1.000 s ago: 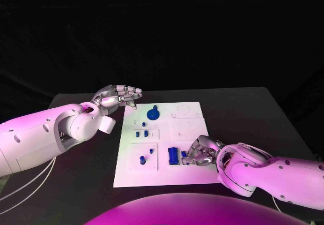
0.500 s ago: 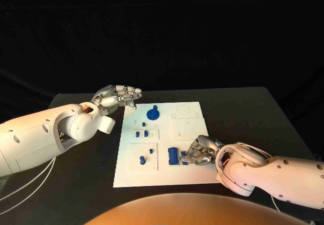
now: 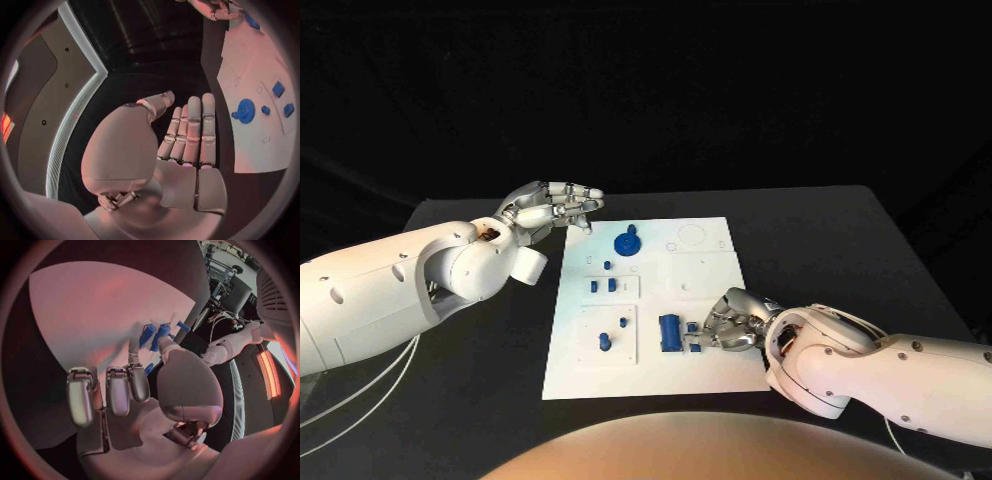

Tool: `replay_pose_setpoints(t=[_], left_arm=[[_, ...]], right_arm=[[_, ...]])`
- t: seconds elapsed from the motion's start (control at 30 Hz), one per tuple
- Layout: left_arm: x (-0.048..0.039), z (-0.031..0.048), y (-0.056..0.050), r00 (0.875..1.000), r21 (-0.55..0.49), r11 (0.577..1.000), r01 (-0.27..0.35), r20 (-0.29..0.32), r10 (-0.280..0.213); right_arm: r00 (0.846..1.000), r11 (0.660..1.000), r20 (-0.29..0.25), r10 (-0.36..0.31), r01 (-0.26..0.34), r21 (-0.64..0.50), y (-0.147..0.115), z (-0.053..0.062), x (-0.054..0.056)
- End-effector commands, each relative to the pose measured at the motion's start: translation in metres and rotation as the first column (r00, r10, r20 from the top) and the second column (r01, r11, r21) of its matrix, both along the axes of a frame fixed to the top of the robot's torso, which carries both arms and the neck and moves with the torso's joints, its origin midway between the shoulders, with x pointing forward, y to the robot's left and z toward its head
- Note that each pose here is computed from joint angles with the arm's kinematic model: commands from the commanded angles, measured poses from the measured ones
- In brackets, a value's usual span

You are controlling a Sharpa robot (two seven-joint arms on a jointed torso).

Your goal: Assemble the parts on the task board

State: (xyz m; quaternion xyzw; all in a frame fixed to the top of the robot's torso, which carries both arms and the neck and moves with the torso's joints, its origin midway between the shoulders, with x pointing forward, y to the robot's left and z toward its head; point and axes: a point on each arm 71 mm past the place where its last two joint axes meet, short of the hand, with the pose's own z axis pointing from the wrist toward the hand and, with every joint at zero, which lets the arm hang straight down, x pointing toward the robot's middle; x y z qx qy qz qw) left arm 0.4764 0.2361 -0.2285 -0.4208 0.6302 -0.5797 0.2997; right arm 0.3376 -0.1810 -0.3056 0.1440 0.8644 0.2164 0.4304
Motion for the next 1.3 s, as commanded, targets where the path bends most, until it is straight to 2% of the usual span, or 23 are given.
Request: replay_pose_setpoints(t=[0.03,0.6,0.9,1.3], left_arm=[[-0.0004,0.0010,-0.001,1.000,-0.007,1.000,0.014,0.005,-0.014],[0.0005,0.0003,0.002,1.000,-0.001,1.000,0.008,0.004,-0.008],[0.0004,0.0003,0.001,1.000,0.001,1.000,0.010,0.005,-0.010],[0.0000,0.0006,0.001,1.000,0.000,1.000,0.011,0.007,-0.011]], right_arm=[[0.999,0.999,0.003,0.040,-0.040,-0.003,-0.001,0.001,-0.002],[0.998,0.998,-0.011,0.057,-0.057,0.005,-0.009,0.004,-0.007],[0.998,0.998,-0.024,0.058,-0.059,-0.016,-0.012,0.000,-0.005],[0.999,0.998,-0.001,0.050,-0.050,-0.038,-0.008,-0.003,0.002]])
